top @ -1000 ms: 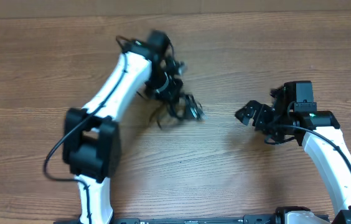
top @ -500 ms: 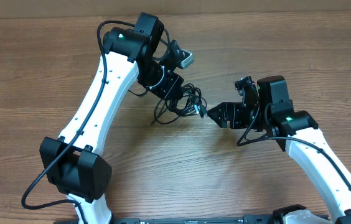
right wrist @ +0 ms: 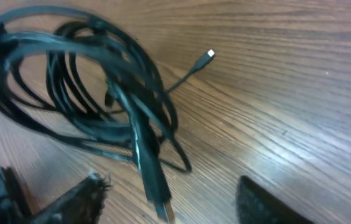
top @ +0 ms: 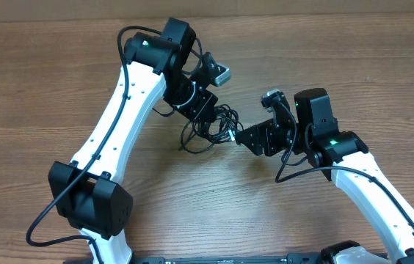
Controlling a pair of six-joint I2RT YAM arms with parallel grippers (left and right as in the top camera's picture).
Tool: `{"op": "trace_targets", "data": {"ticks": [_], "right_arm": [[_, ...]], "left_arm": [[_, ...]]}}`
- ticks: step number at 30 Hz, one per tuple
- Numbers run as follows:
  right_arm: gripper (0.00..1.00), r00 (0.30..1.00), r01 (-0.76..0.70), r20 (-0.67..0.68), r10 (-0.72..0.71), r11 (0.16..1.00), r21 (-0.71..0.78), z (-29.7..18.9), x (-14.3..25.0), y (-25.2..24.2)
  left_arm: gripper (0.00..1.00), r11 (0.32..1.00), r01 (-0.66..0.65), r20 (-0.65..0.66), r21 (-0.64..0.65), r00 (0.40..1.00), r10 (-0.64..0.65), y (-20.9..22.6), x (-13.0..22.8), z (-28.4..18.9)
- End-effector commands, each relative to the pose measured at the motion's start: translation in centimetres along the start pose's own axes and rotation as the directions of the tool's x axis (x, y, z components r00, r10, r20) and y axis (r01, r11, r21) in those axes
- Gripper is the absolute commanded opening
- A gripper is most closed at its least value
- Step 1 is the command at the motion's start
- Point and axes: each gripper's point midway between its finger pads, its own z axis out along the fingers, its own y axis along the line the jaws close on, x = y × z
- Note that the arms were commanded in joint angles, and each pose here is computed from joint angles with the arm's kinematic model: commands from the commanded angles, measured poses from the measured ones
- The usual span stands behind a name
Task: Untangle cables
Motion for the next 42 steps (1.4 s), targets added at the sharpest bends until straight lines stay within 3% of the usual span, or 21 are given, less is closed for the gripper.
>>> {"op": "trace_targets", "data": {"ticks": [1, 3, 16, 18, 21, 33, 37, 40, 42], "right_arm": [[0.53, 0.999, 0.043, 0.017, -0.042, 0.999, -0.022, -0.1, -0.6, 0.6], [0.45, 0.999, 0.044, 0.019, -0.043, 0.999, -0.023, -0.1, -0.6, 0.6], [0.42, 0.998, 0.058, 0.036, -0.056, 0.996, -0.06, -0.2, -1.0, 1.3], [0.31, 0.998, 0.059, 0.037, -0.057, 0.996, -0.06, -0.2, -1.1, 1.3], [0.04, 0.998, 0.057, 0.035, -0.055, 0.997, -0.06, -0.2, -1.0, 1.3], [0.04, 1.0, 0.013, -0.024, -0.015, 0.996, -0.092, -0.2, 0.5, 1.7], [0.24, 1.0, 0.014, -0.023, -0.016, 0.996, -0.093, -0.2, 0.4, 1.8], [0.26, 1.0, 0.019, -0.016, -0.021, 0.996, -0.091, -0.2, 0.3, 1.7], [0.21, 1.0, 0.028, -0.003, -0.028, 0.997, -0.078, -0.2, -0.1, 1.5]], "left_arm": [[0.04, 0.999, -0.039, 0.007, 0.035, 0.999, 0.039, -0.8, -0.2, 0.2], [0.05, 0.999, -0.04, 0.007, 0.036, 0.999, 0.039, -0.8, -0.2, 0.2], [0.04, 0.971, -0.169, 0.05, 0.167, 0.985, 0.163, -3.2, -0.2, -0.1], [0.04, 0.97, -0.174, 0.046, 0.168, 0.985, 0.168, -3.3, -0.1, -0.1], [0.04, 0.972, -0.172, 0.042, 0.16, 0.985, 0.168, -3.1, -0.1, -0.1], [0.04, 0.974, -0.176, 0.04, 0.142, 0.984, 0.172, -2.7, -0.1, 0.0], [0.04, 0.974, -0.175, 0.039, 0.142, 0.985, 0.171, -2.7, -0.1, 0.0], [0.04, 0.974, -0.175, 0.039, 0.142, 0.984, 0.171, -2.7, -0.1, 0.0], [0.04, 0.974, -0.175, 0.039, 0.142, 0.984, 0.171, -2.7, -0.1, 0.0]]}}
